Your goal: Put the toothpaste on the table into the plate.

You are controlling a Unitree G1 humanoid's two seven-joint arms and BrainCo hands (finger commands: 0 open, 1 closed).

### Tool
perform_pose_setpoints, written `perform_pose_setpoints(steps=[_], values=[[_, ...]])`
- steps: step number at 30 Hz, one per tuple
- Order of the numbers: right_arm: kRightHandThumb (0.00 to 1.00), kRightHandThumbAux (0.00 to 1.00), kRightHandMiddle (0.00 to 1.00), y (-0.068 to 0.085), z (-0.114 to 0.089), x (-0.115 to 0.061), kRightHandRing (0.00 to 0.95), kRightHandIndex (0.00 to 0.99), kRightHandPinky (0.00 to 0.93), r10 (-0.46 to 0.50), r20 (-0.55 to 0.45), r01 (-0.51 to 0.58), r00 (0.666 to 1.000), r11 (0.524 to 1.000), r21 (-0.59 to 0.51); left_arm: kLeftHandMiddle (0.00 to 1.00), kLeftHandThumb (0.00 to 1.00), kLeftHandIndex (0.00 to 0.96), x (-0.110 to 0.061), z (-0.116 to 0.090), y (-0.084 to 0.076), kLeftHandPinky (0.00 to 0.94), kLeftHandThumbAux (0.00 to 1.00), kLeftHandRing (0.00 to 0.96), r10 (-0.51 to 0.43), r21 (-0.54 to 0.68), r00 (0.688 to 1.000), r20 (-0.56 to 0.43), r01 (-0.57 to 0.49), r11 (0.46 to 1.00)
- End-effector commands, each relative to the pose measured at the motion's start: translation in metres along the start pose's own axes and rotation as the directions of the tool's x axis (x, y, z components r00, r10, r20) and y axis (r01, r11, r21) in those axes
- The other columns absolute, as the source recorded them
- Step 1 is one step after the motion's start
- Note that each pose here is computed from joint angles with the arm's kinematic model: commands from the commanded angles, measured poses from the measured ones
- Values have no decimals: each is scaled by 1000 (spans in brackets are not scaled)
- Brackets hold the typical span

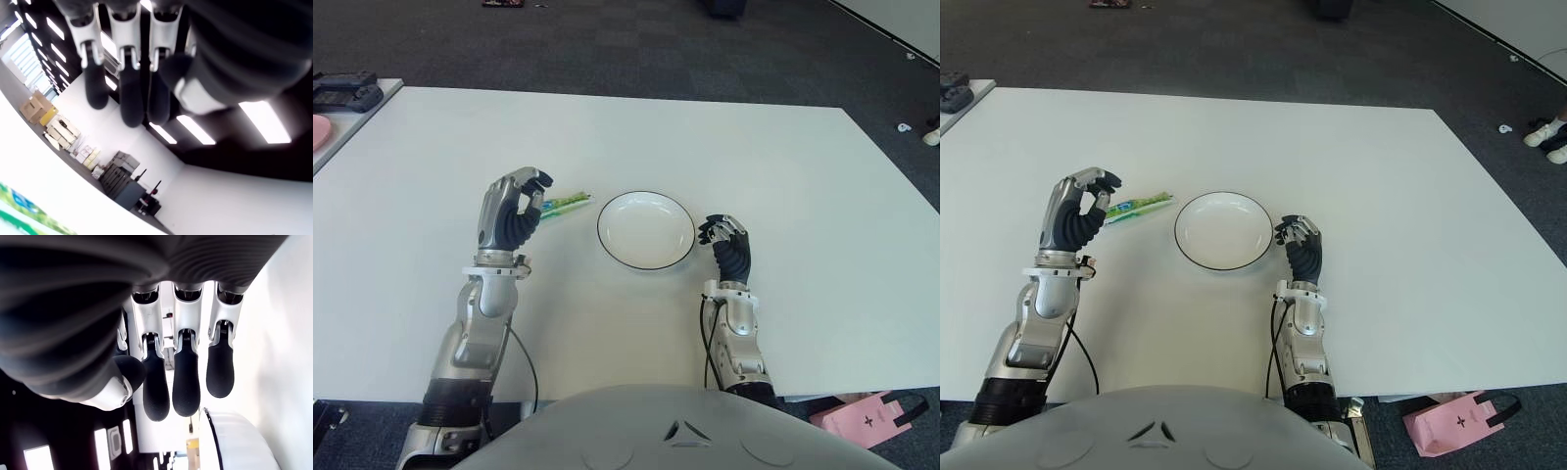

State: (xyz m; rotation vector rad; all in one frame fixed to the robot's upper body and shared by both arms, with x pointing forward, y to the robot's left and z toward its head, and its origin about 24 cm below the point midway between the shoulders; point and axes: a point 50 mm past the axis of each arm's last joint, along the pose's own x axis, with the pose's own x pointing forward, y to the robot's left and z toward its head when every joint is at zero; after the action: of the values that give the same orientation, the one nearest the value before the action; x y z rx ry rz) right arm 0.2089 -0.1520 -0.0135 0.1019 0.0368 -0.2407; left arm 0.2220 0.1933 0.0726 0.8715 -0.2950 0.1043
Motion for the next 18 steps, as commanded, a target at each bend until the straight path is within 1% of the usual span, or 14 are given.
perform_pose_setpoints(steps=[1, 2, 3, 4, 5, 6, 8, 9, 12, 15, 18], values=[[703, 728, 569, -2, -40, -28, 569, 431, 567, -61, -218, 61, 974, 998, -6, 273, 659, 296, 8, -10, 2, 261, 437, 263, -52, 133, 998, -21, 54, 990], [703, 728, 569, -2, -40, -28, 569, 431, 567, -62, -218, 61, 974, 998, -8, 253, 650, 267, 9, -11, 2, 256, 387, 250, -56, 156, 998, -22, 59, 986], [703, 728, 570, -2, -40, -27, 569, 431, 567, -63, -216, 62, 974, 998, -11, 236, 649, 230, 10, -11, 2, 249, 362, 238, -66, 190, 998, -22, 69, 979], [703, 728, 571, -2, -40, -27, 569, 431, 567, -64, -215, 63, 974, 998, -12, 184, 646, 148, 11, -12, 2, 210, 314, 195, -72, 214, 997, -22, 75, 974], [703, 728, 572, -2, -40, -27, 569, 431, 568, -64, -215, 63, 975, 998, -13, 150, 643, 96, 12, -12, 2, 185, 284, 167, -76, 229, 997, -23, 79, 970], [703, 728, 572, -2, -40, -27, 569, 431, 568, -64, -215, 63, 975, 998, -14, 138, 642, 77, 13, -13, 2, 176, 273, 157, -87, 252, 996, -26, 91, 963], [703, 728, 572, -2, -40, -28, 569, 431, 570, -64, -215, 62, 975, 998, -13, 73, 629, 31, 14, -14, 2, 135, 234, 99, -110, 291, 993, -36, 115, 950], [703, 728, 572, -1, -40, -28, 569, 431, 570, -63, -215, 62, 974, 998, -12, 58, 623, 25, 15, -14, 2, 121, 226, 81, -119, 307, 992, -41, 126, 943], [703, 728, 571, -1, -40, -29, 569, 431, 570, -67, -219, 67, 974, 998, -9, 15, 590, 6, 24, -15, 2, 49, 187, 22, -189, 375, 979, -70, 201, 905], [703, 728, 570, -1, -40, -29, 568, 431, 565, -71, -223, 70, 972, 997, -11, 6, 568, 2, 36, -14, 3, 20, 166, 9, -279, 435, 956, -95, 292, 852], [702, 728, 569, -1, -40, -29, 566, 431, 561, -74, -223, 73, 972, 997, -12, 1, 550, 0, 40, -14, 3, 5, 143, 2, -336, 464, 935, -113, 349, 814]])
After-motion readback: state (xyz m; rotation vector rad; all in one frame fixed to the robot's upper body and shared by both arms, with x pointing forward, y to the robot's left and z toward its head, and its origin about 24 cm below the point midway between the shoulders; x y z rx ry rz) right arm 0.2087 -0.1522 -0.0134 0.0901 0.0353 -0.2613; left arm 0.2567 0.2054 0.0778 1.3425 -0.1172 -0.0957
